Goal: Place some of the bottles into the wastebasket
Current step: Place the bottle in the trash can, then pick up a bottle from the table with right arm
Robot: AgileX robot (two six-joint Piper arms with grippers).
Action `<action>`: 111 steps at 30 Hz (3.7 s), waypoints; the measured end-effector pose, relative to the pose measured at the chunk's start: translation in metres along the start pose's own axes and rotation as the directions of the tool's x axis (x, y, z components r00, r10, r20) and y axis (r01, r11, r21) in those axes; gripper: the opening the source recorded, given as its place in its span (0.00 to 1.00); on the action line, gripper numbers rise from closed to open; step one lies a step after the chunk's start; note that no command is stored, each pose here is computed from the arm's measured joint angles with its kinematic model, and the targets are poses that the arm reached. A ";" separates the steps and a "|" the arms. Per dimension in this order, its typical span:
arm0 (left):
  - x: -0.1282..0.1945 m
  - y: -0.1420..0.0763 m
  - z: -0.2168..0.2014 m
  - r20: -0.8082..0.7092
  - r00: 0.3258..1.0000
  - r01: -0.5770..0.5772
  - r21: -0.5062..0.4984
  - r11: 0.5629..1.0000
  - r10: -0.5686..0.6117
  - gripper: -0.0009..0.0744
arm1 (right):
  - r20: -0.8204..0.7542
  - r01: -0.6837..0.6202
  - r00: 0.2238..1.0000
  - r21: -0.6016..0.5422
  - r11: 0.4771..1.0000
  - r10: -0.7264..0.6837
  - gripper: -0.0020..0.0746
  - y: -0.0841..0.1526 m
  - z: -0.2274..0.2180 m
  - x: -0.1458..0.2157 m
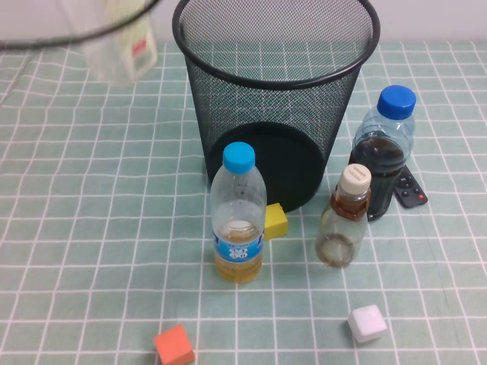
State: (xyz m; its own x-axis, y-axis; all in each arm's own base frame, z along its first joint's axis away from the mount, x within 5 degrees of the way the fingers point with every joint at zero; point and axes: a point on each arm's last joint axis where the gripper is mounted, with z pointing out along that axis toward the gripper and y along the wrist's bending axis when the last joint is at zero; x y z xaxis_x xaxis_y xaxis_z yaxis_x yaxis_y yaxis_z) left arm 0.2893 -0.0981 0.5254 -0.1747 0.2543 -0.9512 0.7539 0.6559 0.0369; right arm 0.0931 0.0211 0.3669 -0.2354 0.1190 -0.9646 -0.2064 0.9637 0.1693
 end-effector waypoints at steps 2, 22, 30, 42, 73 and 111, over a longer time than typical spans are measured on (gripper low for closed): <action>-0.023 -0.006 0.001 0.057 0.998 -0.042 0.013 0.999 0.041 0.45 | -0.020 -0.006 1.000 -0.008 1.000 0.005 0.03 0.000 0.002 0.001; 0.083 0.003 0.258 -0.167 0.986 0.026 0.232 0.972 0.014 0.45 | -0.263 -0.004 0.965 -0.034 0.999 -0.005 0.03 -0.012 0.046 0.003; 0.119 0.010 0.286 -0.243 0.970 0.049 0.230 0.972 0.009 0.48 | -0.264 0.014 0.964 -0.049 0.999 -0.027 0.03 -0.013 0.052 0.001; 0.070 -0.002 0.241 -0.175 0.984 0.013 0.237 0.971 0.030 0.52 | -0.287 0.046 0.955 -0.117 0.992 -0.078 0.03 -0.001 0.042 -0.035; 0.124 -0.127 -0.138 0.115 0.990 -0.040 -0.289 0.957 0.076 0.01 | -0.287 0.278 0.864 -0.414 0.867 -0.414 0.63 0.058 0.116 0.003; 0.189 -0.119 -0.097 0.050 0.998 0.062 -0.280 0.958 -0.050 0.01 | -0.209 0.167 0.937 -0.437 0.884 -0.281 0.03 0.078 0.197 0.042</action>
State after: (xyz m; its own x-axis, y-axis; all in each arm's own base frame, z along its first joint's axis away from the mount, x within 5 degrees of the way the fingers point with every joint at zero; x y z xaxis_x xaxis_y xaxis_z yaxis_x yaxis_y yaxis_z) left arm 0.1051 -0.0598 0.3709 -0.1799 0.1854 -0.9661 0.5343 0.8430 0.0623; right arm 0.2545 0.1482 0.3000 -0.3609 -0.2088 -0.9089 -0.6367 0.7673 0.0765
